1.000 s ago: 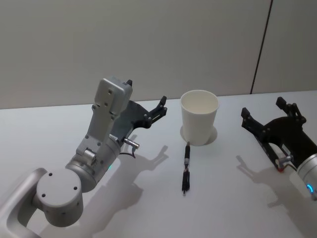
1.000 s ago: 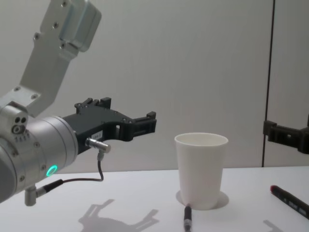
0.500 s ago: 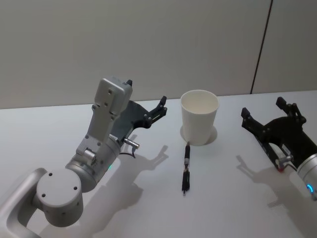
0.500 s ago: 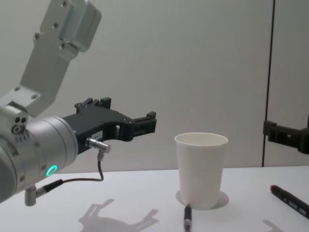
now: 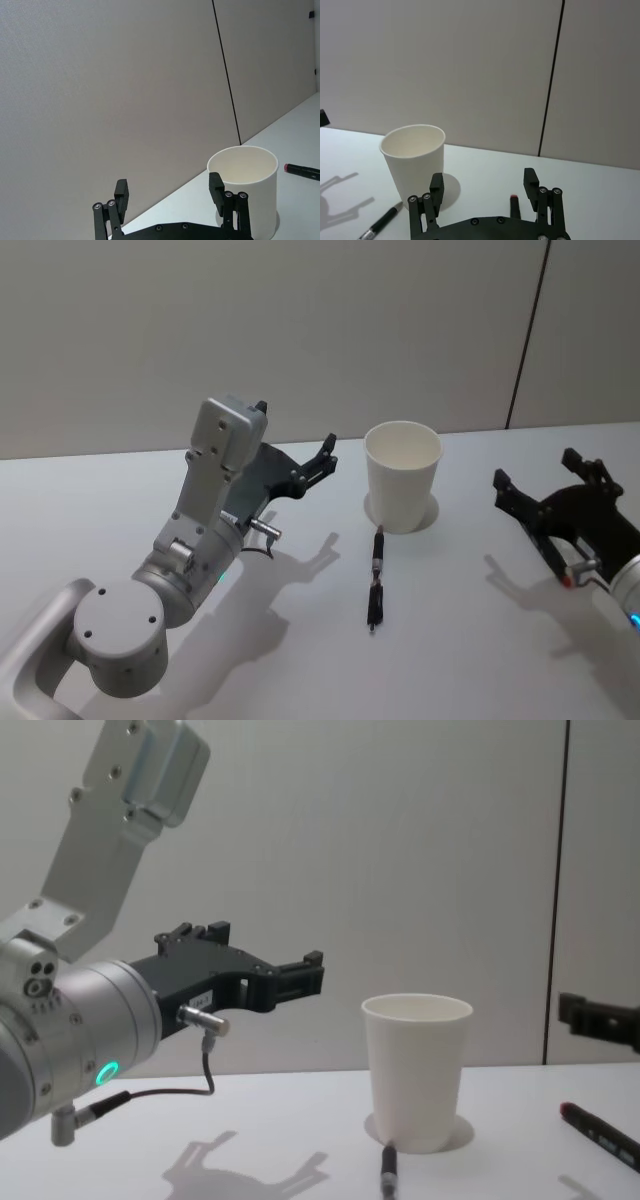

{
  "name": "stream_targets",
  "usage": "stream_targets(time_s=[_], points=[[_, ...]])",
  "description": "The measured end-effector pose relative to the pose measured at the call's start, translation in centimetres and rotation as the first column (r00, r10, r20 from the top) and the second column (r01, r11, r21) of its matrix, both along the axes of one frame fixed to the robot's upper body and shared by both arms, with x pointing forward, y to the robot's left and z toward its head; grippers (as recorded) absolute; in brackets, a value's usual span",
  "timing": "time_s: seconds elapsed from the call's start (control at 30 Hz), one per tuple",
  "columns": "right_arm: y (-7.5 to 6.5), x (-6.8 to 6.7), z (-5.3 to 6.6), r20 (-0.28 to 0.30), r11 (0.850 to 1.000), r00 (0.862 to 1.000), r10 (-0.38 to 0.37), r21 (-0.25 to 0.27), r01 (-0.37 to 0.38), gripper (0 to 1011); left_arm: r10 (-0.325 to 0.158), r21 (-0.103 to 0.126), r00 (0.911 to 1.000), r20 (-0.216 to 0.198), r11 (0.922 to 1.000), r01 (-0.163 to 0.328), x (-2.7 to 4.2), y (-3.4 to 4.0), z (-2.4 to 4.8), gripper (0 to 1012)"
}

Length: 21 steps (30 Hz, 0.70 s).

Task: Place the pen into the pen holder.

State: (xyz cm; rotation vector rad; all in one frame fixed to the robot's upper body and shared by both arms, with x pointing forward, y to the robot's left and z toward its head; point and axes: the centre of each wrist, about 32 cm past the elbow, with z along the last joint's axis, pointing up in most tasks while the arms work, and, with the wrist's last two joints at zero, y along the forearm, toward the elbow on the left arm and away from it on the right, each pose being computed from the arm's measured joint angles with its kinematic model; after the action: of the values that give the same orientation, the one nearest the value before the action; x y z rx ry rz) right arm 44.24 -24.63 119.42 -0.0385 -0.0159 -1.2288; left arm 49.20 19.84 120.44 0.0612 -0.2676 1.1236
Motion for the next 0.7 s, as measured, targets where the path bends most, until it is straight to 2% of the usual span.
stream_targets(time_s=[0.3,0.47,0.63,0.7], points=[[-1.9,0.6,0.7,-0.07,0.998,0.996,-0.05,-0.042,0.047,1001,0.0,0.0,1.0,0.0,1.0,0.0,0.0,0.0,0.0,1001],[-2.8,1.6,1.3,-0.098,0.994,0.992,-0.077,-0.078,0.07,1001,0.0,0.0,1.0,0.0,1.0,0.0,0.0,0.0,0.0,1001],[-3.1,2.5,1.8,-0.121,0.992,0.989,-0.085,-0.107,0.072,1001,0.0,0.0,1.0,0.0,1.0,0.0,0.0,0.0,0.0,1001],[-3.2,3.2,2.1,-0.147,0.99,0.985,-0.088,-0.125,0.069,1002,0.0,0.0,1.0,0.0,1.0,0.0,0.0,0.0,0.0,1001]])
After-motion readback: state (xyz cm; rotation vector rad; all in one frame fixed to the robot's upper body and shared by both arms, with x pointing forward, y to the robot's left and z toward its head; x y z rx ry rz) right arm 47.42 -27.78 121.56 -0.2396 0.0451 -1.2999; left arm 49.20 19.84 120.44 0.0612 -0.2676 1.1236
